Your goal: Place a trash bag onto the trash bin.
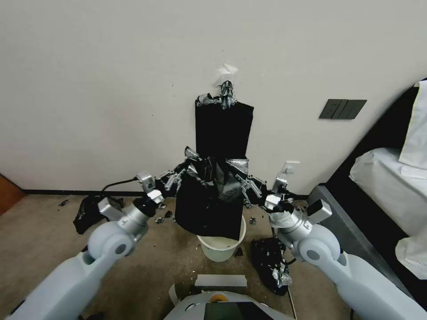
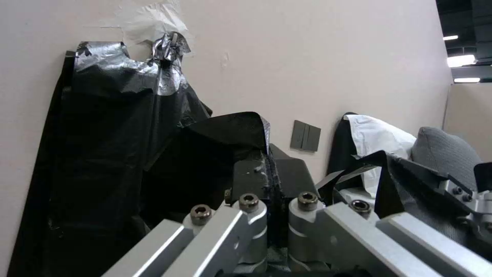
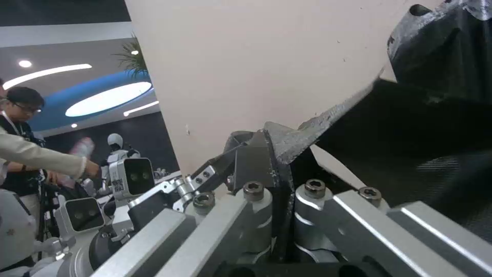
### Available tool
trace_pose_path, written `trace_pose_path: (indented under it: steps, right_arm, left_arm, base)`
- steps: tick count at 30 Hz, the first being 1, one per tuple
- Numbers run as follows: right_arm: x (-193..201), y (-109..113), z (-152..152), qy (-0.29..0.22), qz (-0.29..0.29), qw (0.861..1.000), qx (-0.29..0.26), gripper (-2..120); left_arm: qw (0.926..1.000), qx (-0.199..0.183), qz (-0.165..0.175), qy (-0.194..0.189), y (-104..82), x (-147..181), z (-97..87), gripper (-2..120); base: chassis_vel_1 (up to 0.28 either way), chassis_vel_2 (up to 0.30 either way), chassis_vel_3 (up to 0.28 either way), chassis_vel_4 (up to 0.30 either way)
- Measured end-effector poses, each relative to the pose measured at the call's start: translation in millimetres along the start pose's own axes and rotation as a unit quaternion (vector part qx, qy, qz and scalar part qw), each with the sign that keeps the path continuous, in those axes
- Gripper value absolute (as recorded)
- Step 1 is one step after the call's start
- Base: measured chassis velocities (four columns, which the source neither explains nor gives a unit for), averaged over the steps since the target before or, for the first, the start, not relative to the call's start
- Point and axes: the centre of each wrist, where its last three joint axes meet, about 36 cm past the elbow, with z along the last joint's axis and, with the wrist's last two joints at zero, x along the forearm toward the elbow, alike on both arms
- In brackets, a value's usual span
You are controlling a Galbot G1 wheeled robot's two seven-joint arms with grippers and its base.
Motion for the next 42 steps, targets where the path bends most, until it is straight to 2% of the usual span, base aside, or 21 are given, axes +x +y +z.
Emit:
trace_pose_path:
  steps: [4, 12, 13, 17, 20, 24, 30, 36, 42]
  right_arm:
    - [0, -2, -1, -0.001, 0.001, 1.0, 0.003, 0]
    - [3, -3, 2, 0.003, 0.006, 1.0, 0.007, 0]
    - [4, -2, 4, 0.004, 0.008, 1.0, 0.004, 0]
    - [6, -3, 7, 0.007, 0.012, 1.0, 0.005, 0]
    - [8, -2, 8, 0.008, 0.014, 1.0, 0.004, 0]
    - [9, -1, 12, 0.008, 0.017, 1.0, 0.001, 0]
    - [10, -3, 28, 0.009, 0.026, 1.0, -0.013, 0]
    - [5, -8, 41, 0.005, 0.033, 0.999, -0.023, 0]
    - [-3, -9, 56, -0.001, 0.036, 0.999, -0.039, 0]
  left_arm:
    - [1.0, 0.007, 0.004, 0.005, -1.1, -3, 3.7, 0]
    - [0.9993, 0.03, 0.016, 0.013, -7.4, -10, 25.0, 0]
    - [0.9991, 0.035, 0.019, 0.016, -9.6, -12, 32.1, 0]
    - [0.9987, 0.044, 0.018, 0.02, -10.6, -14, 41.5, 0]
    - [0.9977, 0.058, 0.018, 0.03, -14.5, -14, 58.9, 0]
    - [0.9969, 0.067, 0.017, 0.037, -17.4, -13, 73.5, 0]
    - [0.9962, 0.072, 0.005, 0.048, -11.5, -11, 96.0, 0]
    - [0.9966, 0.066, -0.005, 0.05, -2.1, -8, 105.0, 0]
    - [0.9976, 0.051, -0.012, 0.045, 7.5, -5, 97.1, 0]
  base:
    - [0.0, 0.0, 0.0, 0.0]
    - [0.0, 0.0, 0.0, 0.0]
    - [0.0, 0.0, 0.0, 0.0]
    - [0.0, 0.0, 0.0, 0.0]
    - [0.0, 0.0, 0.0, 0.0]
    - [0.0, 0.0, 0.0, 0.0]
    - [0.0, 0.0, 0.0, 0.0]
    - [0.0, 0.0, 0.0, 0.0]
    - [0.0, 0.0, 0.0, 0.0]
